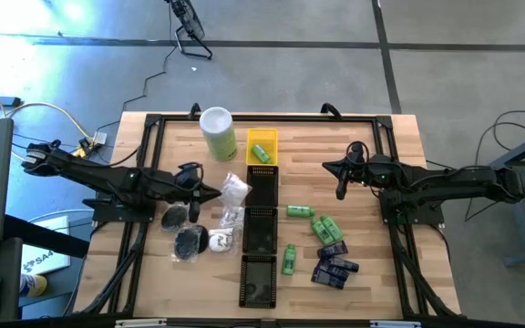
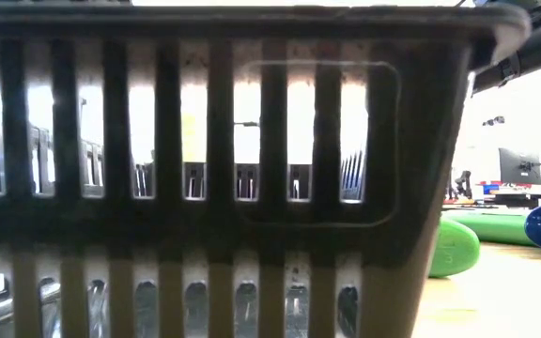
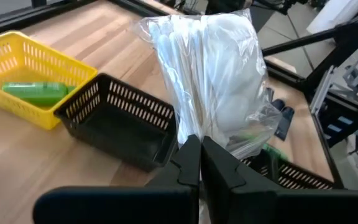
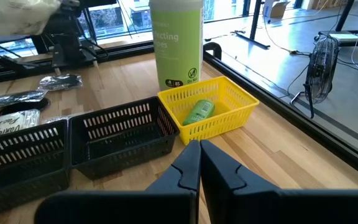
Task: Pick & Place Travel size toiletries
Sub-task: Put the top left white vanity pack into the top black basket
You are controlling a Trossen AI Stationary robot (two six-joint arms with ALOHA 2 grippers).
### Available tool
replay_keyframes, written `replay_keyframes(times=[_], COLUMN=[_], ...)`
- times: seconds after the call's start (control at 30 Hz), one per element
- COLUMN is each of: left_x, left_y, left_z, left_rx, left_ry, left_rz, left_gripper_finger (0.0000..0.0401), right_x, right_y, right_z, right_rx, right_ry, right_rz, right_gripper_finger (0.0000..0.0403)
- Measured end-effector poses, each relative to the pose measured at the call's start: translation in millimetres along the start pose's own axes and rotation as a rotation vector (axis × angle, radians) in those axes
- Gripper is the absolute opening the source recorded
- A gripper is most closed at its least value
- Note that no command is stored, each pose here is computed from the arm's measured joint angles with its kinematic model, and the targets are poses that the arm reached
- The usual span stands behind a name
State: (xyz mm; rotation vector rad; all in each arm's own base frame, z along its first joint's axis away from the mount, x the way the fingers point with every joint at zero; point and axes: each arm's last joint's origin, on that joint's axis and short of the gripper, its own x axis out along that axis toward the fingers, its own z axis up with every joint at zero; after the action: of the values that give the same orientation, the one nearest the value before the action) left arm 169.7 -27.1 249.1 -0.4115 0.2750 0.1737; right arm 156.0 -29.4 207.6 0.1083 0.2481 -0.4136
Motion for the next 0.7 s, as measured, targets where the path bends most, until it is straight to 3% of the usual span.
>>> replay_keyframes(times=[0.4,0.7], left_x=[9.5,32.7], left_y=[0.3,-4.0], left_z=[-4.8,-7.2], left_rx=[0.001,-0.052], left_ry=[0.024,-0.051], left_rz=[0.052,0.113], left_gripper_finger=[0.0001,0.0001], right_x=[0.0,0.0], right_y=[0.0,0.0], right_z=[0.0,0.1], right_rx=[0.0,0.0], right_ry=[0.0,0.0], right_rz=[0.0,0.0], right_gripper_finger=[0.0003,0.0003])
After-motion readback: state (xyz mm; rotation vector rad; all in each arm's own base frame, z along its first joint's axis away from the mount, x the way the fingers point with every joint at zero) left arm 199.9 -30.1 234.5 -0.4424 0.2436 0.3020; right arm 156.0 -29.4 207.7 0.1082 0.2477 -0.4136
